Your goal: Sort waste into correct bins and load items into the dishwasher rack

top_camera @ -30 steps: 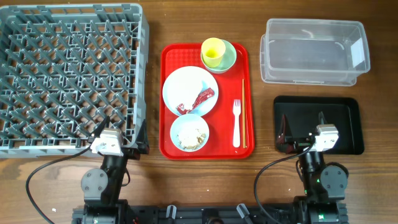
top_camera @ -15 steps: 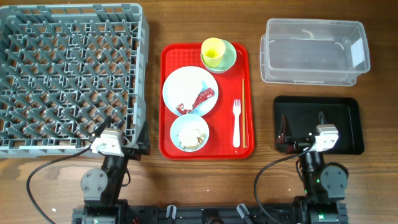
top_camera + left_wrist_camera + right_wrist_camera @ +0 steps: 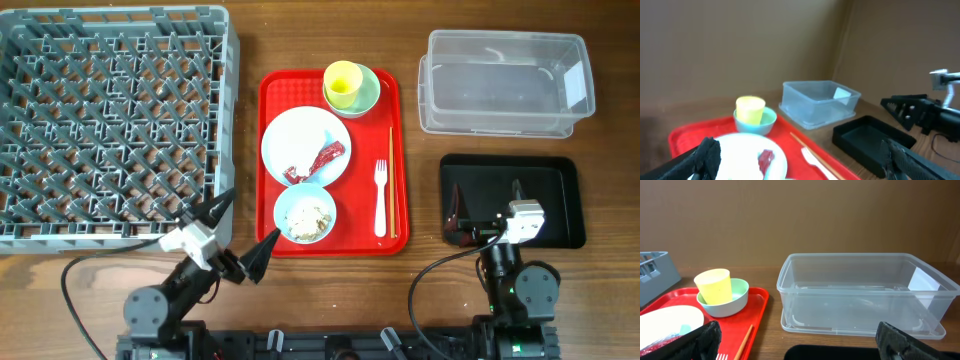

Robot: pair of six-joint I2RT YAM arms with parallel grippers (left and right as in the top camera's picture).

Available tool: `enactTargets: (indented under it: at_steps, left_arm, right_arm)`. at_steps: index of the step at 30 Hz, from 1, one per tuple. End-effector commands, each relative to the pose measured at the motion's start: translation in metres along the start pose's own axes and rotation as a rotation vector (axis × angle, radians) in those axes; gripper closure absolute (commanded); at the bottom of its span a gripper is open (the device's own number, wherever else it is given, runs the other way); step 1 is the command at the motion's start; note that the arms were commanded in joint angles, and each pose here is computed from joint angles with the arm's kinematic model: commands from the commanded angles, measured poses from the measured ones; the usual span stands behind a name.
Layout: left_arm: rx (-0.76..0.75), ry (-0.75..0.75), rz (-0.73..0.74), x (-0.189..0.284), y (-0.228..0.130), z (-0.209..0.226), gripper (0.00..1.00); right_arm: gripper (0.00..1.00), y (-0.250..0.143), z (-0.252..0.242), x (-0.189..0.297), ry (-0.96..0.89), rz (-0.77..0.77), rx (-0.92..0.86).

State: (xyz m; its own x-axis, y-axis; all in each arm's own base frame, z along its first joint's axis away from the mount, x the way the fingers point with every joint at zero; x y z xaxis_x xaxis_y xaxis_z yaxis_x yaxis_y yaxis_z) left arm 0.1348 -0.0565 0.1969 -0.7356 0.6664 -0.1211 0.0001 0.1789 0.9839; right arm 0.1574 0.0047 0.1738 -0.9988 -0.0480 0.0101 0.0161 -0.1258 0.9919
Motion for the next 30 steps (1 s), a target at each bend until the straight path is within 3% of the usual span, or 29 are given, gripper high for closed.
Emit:
enactTargets:
  at_steps: [1,6,9,14,16,19,27,30]
  left_arm:
    - [0.057,0.099,0.033,0.001,-0.008,0.009,0.0]
    - [-0.032,0.306,0.069,0.005,-0.016,0.026,0.0]
    - [-0.126,0.315,0.084,0.005,-0.016,0.027,0.0]
    - [-0.129,0.32,0.084,0.005,-0.016,0.028,0.0]
    - [-0.121,0.37,0.095,0.007,-0.018,0.032,0.0]
    - [-0.106,0.58,0.136,0.015,-0.025,0.048,0.0]
    - [-0.111,0.705,0.139,0.022,-0.025,0.056,0.0]
    - [-0.111,0.705,0.139,0.022,-0.025,0.056,0.0]
  right_arm:
    - [0.0,0.0,0.001,0.0,0.017,-0.001,0.011]
    - [0.0,0.0,0.002,0.0,0.018,-0.001,0.011]
    - [0.0,0.0,0.002,0.0,0.018,-0.001,0.011]
    - [0.0,0.0,0.001,0.0,0.017,-0.001,0.011]
    - [0.0,0.0,0.002,0.0,0.018,-0.001,0.011]
    - [0.0,0.0,0.001,0.0,0.017,-0.001,0.012]
    - [0.0,0.001,0.001,0.0,0.005,-0.011,0.057]
    - [0.0,0.026,0.022,0.005,0.265,-0.129,-0.197]
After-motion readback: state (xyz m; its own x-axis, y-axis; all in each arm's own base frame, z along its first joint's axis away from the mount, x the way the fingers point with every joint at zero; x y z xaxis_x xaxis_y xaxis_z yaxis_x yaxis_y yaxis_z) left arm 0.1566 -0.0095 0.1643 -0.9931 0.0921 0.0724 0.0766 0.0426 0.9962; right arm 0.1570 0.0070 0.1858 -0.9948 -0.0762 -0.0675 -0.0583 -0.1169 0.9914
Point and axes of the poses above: each gripper's point midway between its finger pads, its own x axis back along the fingers, its own z axis along the line the jaws close on, y = z × x, the point moved 9 cm from there along x, back along the fingers, and after that the axes turned 5 degrees about -x, right-handed, at the moved point
